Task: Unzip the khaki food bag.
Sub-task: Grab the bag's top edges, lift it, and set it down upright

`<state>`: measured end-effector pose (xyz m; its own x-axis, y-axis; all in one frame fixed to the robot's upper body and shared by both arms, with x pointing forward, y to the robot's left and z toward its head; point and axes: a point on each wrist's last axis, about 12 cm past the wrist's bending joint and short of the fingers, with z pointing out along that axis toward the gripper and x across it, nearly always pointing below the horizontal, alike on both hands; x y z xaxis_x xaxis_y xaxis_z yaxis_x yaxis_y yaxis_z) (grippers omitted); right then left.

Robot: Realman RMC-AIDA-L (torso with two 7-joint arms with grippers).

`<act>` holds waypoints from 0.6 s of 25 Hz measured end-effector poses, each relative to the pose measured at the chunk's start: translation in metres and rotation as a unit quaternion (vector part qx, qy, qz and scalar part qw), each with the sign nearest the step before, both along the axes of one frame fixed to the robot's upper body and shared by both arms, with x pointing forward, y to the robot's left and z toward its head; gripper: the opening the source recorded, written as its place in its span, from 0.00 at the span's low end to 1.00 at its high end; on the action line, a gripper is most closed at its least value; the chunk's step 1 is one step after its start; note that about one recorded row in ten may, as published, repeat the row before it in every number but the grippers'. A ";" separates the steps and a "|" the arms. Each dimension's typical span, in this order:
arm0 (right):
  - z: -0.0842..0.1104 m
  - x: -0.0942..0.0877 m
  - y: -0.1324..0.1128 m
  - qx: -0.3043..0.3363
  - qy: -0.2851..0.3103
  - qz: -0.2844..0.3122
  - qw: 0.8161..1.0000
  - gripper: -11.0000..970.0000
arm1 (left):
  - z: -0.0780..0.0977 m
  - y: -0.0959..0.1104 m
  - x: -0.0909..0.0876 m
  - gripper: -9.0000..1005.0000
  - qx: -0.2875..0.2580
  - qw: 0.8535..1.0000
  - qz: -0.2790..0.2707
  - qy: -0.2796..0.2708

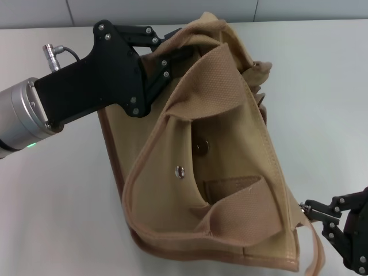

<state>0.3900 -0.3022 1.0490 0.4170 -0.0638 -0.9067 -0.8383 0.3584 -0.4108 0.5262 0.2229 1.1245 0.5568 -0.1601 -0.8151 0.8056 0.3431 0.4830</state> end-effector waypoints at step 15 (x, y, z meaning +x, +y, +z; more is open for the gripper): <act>0.003 -0.013 -0.015 0.058 -0.015 -0.092 0.994 0.07 | 0.000 0.000 0.001 0.10 -0.001 1.000 0.002 0.000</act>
<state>0.3769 -0.3177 1.0525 0.4348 -0.0366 -0.8998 -0.7424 0.5509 -0.3812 0.5268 0.2230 1.1247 0.5577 -0.1586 -0.8148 0.8040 0.3473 0.4827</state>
